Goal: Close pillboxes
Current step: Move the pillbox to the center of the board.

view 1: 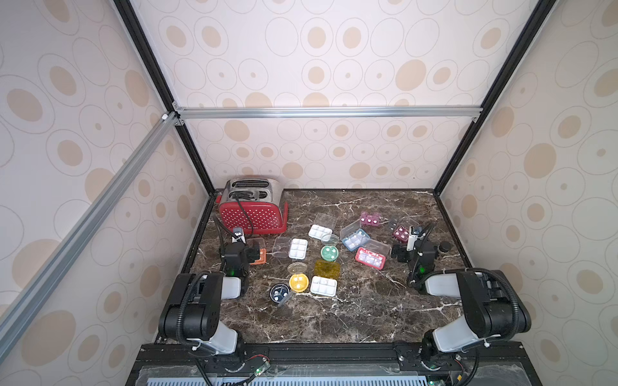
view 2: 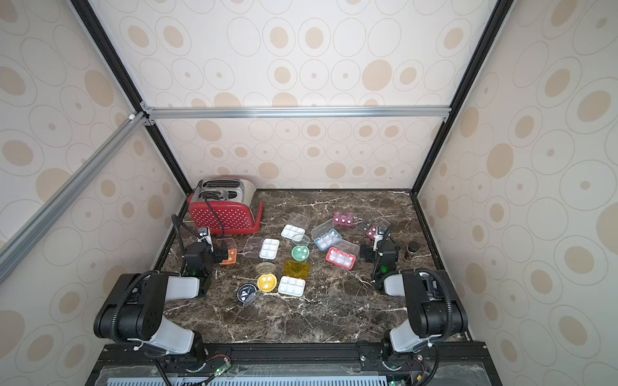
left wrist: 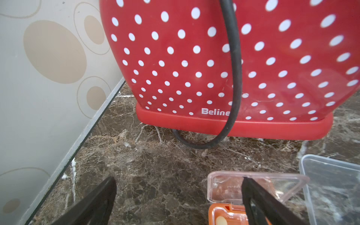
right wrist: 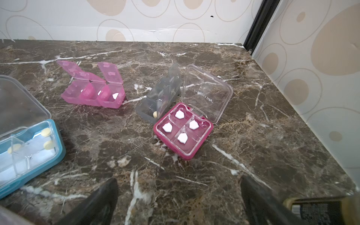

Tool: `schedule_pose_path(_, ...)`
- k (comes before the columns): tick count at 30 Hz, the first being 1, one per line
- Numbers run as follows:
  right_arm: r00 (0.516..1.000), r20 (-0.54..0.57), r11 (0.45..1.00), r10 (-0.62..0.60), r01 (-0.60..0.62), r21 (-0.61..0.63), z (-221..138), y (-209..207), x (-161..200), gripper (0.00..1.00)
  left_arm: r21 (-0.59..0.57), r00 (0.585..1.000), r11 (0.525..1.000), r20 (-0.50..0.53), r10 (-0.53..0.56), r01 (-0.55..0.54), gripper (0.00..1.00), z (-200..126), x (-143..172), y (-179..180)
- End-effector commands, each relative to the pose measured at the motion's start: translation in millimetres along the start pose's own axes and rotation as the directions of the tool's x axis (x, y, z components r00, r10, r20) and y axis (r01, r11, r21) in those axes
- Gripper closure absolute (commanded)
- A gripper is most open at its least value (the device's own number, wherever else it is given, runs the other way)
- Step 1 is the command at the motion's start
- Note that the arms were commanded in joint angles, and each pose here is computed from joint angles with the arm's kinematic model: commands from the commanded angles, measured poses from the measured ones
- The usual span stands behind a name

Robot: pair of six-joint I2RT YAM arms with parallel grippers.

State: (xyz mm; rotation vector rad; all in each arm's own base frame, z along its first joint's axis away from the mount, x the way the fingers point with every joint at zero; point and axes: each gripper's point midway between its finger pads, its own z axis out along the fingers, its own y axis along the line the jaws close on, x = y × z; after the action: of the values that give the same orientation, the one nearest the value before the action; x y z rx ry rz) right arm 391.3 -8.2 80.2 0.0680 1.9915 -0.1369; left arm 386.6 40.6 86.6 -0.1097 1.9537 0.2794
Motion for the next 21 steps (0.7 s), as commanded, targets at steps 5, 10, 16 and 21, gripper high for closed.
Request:
schedule_pose_path(5, 1.0, 0.027, 1.0, -0.009, 0.009, 0.001, 1.7, 2.7, -7.9, 0.0, 0.015, 1.0, 1.0, 0.025, -0.016, 0.015, 0.01, 8.3, -16.0, 1.0)
schedule_pose_path(10, 1.0, 0.027, 1.0, -0.008, 0.008, -0.001, 2.1, 2.9, -8.9, 0.0, 0.006, 1.0, 1.0, 0.025, -0.018, 0.018, 0.01, 8.1, -16.1, 2.9)
schedule_pose_path(16, 1.0, 0.026, 1.0, -0.01, 0.01, -0.001, 2.0, 2.5, -8.1, 0.0, 0.006, 1.0, 1.0, 0.023, -0.018, 0.018, 0.01, 8.4, -15.6, 2.5)
schedule_pose_path(21, 1.0, 0.026, 1.0, -0.008, 0.008, -0.001, 2.1, 2.6, -8.4, 0.0, 0.005, 1.0, 1.0, 0.023, -0.018, 0.018, 0.01, 8.1, -15.6, 3.1)
